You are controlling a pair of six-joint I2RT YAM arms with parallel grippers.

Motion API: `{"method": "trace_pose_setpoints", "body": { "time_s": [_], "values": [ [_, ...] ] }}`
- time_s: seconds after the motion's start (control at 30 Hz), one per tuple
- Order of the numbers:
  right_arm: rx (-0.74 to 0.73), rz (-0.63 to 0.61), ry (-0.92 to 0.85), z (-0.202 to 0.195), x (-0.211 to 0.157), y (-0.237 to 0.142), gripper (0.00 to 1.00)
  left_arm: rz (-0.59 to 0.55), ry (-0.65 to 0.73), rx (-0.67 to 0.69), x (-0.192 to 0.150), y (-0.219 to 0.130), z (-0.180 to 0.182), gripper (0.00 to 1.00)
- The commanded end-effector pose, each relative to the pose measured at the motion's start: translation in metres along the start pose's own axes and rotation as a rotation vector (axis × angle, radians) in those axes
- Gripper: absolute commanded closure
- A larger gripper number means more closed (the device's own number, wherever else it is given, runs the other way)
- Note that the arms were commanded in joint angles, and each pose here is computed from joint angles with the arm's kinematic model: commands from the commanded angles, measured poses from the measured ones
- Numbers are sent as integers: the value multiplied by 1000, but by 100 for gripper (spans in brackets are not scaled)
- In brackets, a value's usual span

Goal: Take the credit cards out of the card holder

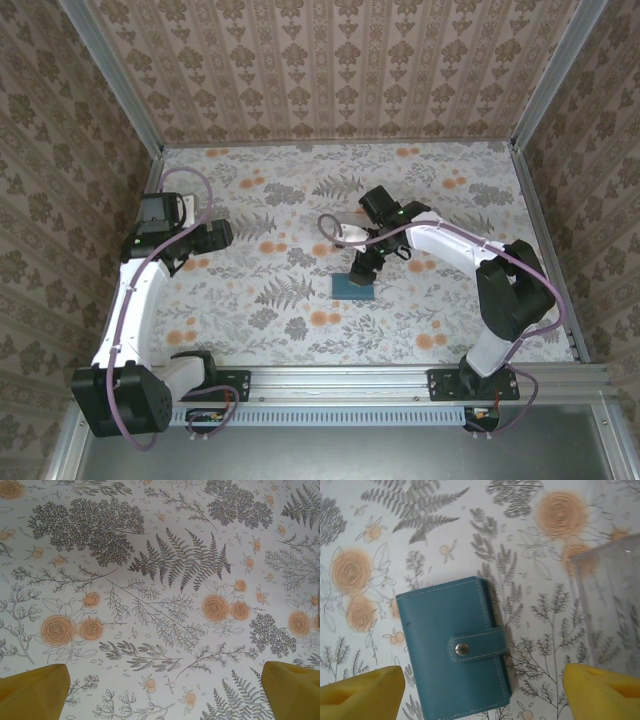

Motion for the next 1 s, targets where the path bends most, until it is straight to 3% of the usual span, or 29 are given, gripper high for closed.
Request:
{"method": "trace_pose_setpoints", "body": {
  "time_s": [0.0, 0.63, 0.97],
  "values": [
    [53, 45, -142, 16, -6, 8, 15, 8, 20, 1, -4, 4, 2, 0],
    [59, 216, -225, 14, -24, 59, 10, 7, 24, 6, -4, 4, 3, 0],
    [57, 223, -204, 20, -30, 63, 20, 6, 24, 10, -4, 3, 4, 0]
  ]
}}
Point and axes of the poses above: each hand's point on the last joint's axis, 136 mm out from that joint toward the fingers, its own y axis out along the fingers, its own z axis along the line the jaws close on, x = y × z, the point moved 1 cm from there along -y, back along the fingers, and after that the axes turned 6 degrees about y, right-handed, at the moved point
